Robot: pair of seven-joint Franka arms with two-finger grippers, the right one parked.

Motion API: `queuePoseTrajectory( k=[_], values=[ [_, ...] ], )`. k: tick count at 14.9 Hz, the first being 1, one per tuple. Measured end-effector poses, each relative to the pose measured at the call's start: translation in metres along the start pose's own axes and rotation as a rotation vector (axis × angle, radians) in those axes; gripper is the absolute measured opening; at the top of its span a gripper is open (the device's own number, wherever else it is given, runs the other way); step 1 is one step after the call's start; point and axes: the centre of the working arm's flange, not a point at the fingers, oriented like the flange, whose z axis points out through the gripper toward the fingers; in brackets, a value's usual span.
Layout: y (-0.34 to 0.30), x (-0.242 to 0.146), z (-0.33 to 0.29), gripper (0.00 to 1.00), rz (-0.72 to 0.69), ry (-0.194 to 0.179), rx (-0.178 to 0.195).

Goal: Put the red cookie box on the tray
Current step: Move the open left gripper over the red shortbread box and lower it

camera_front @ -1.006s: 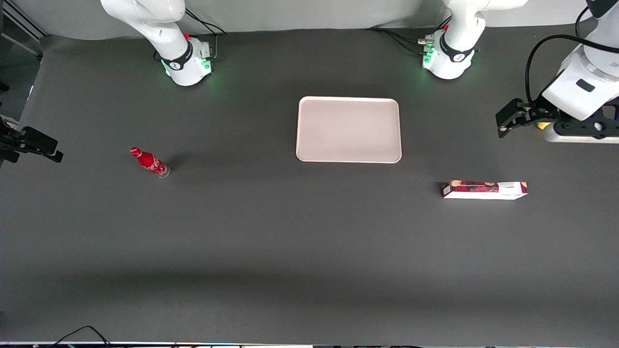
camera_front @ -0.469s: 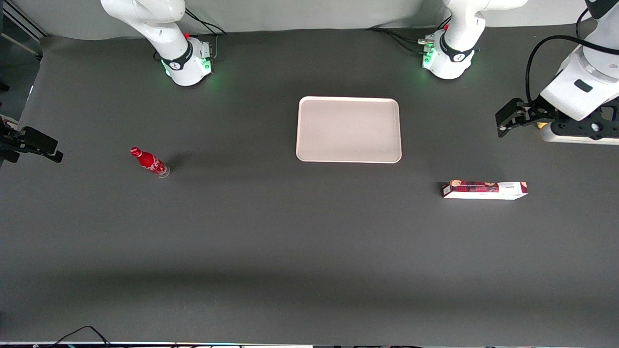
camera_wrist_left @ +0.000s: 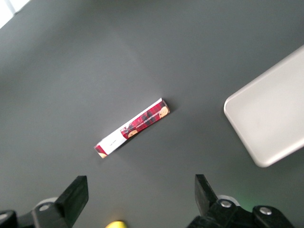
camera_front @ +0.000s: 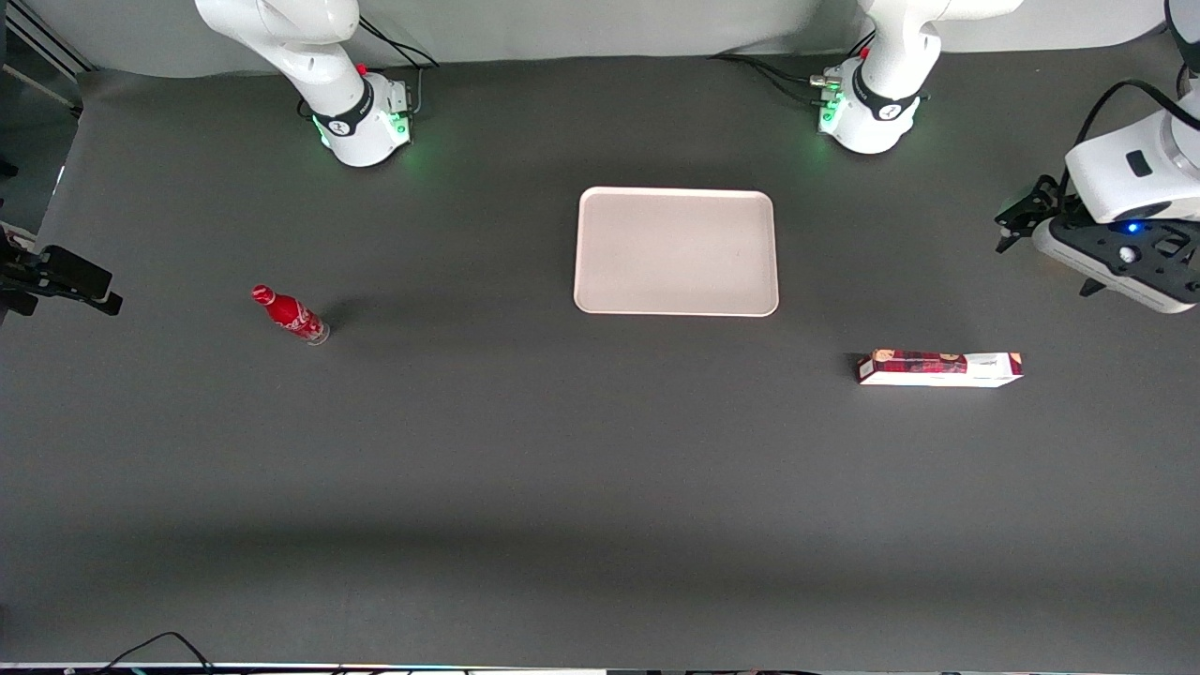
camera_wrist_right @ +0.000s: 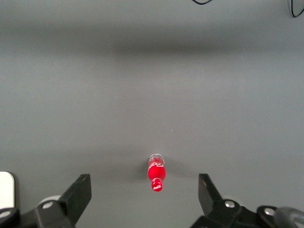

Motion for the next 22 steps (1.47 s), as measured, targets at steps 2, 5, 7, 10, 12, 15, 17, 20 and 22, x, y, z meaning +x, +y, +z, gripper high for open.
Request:
queuePoseTrajectory(
  k=[2, 5, 7, 10, 12, 15, 17, 20, 22],
  values=[
    [-0.012, 0.0, 0.016, 1.0, 0.16, -0.015, -0.008],
    [-0.028, 0.002, 0.06, 1.0, 0.382, -0.013, -0.005],
    [-0.035, -0.001, 0.094, 1.0, 0.505, -0.015, 0.005],
    [-0.041, -0.009, 0.143, 1.0, 0.66, -0.009, 0.028],
    [-0.044, -0.015, 0.169, 1.0, 0.743, 0.002, 0.048],
    [-0.039, -0.022, 0.203, 1.0, 0.855, 0.007, 0.058],
    [-0.035, -0.029, 0.222, 1.0, 0.899, 0.005, 0.052],
    [-0.029, -0.037, 0.246, 1.0, 0.939, 0.003, 0.046],
    [-0.027, -0.045, 0.265, 1.0, 0.958, 0.012, 0.061]
  ],
)
